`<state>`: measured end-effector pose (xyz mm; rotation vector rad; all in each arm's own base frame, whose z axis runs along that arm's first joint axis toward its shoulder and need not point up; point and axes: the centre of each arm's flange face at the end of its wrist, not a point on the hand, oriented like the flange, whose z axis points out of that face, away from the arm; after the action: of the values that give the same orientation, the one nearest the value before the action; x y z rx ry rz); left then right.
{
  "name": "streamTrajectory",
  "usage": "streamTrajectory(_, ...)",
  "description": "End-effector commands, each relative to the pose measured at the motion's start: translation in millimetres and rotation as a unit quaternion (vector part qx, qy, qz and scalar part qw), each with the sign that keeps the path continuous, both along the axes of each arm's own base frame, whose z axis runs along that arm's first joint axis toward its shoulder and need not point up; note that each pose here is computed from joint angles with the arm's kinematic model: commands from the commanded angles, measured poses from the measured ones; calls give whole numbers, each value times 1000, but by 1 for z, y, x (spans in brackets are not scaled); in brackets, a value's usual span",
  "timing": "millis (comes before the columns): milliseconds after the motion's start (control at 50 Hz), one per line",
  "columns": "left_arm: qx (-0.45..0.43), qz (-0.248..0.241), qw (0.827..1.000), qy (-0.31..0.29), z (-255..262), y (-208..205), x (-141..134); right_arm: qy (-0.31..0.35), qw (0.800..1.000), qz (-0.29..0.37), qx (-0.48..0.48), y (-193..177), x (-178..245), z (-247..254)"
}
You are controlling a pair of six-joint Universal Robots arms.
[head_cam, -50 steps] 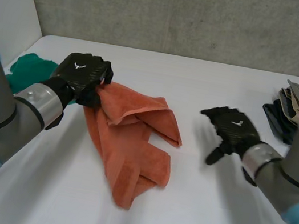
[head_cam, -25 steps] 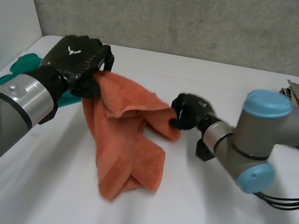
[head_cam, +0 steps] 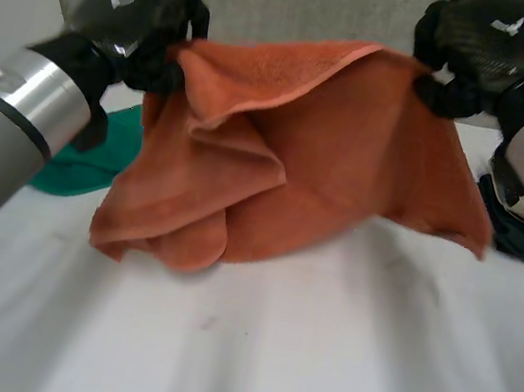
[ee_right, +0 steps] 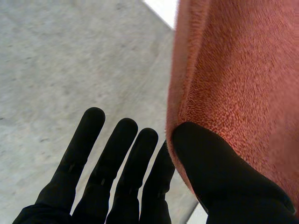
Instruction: Fold the laundry.
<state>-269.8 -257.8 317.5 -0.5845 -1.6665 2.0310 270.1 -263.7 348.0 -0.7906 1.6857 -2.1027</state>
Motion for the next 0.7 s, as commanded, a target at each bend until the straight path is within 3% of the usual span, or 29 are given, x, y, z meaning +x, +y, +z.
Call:
streamTrajectory(20,104,27,993,-48,-88,-48,2,50,992,47,107,-3,41,-85)
streamTrajectory(160,142,42,985,-88,-139,-76,1,100,977,28,188,-23,52,-169)
streamTrajectory(320,125,58,986,-97,-129,-76,3,143,977,-20,159,-30,43,-169)
streamTrajectory(460,93,106,987,-82,-86,-40,19,136,981,-32,135,-19,34,-139)
streamTrajectory(560,88,104,987,-84,-76,-3,19,149,979,-34,137,-1,21,-128)
streamTrajectory(700,121,97,982,-105,-98,31,17,197,956,-75,203,-6,-22,-142)
